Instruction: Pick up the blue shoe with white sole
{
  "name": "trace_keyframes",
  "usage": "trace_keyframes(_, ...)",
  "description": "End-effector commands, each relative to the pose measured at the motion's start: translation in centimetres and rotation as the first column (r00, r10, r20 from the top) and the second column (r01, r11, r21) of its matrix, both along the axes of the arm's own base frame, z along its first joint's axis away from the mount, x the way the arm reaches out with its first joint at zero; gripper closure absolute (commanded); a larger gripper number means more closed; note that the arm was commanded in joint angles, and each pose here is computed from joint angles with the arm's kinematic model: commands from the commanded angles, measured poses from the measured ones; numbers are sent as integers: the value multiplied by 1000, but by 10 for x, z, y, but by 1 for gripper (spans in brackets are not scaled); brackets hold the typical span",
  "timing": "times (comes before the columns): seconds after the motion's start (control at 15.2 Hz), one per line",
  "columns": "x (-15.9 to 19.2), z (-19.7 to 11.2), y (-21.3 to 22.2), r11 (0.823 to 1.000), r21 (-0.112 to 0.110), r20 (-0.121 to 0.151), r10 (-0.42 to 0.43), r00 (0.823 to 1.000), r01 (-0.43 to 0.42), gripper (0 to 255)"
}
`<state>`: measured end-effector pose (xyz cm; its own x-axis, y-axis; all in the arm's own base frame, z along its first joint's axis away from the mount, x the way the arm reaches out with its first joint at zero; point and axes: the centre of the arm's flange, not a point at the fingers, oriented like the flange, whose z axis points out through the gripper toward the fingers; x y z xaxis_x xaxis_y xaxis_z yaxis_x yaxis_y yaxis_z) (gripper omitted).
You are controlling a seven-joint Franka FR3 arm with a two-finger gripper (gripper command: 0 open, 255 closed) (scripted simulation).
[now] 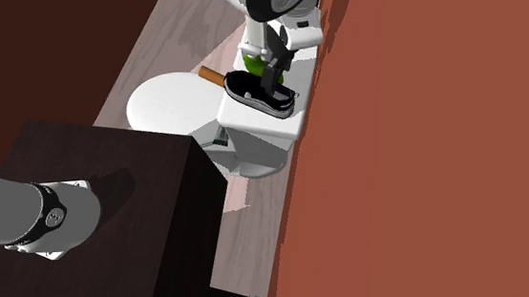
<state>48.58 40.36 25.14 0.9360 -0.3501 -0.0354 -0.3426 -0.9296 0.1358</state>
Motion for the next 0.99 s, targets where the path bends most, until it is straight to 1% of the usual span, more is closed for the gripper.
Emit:
trace_keyframes(0.0,1,-12,-1,1000,0,0,0,1000,0,0)
trace_keyframes(0.13,1,-15,-1,1000,0,0,0,1000,0,0)
trace_keyframes(0.2,0,-15,0,1000,0,0,0,1000,0,255)
trace_keyframes(0.79,1,-15,-1,1000,0,0,0,1000,0,255)
trace_keyframes(0.92,1,-4,-1,1000,0,0,0,1000,0,255)
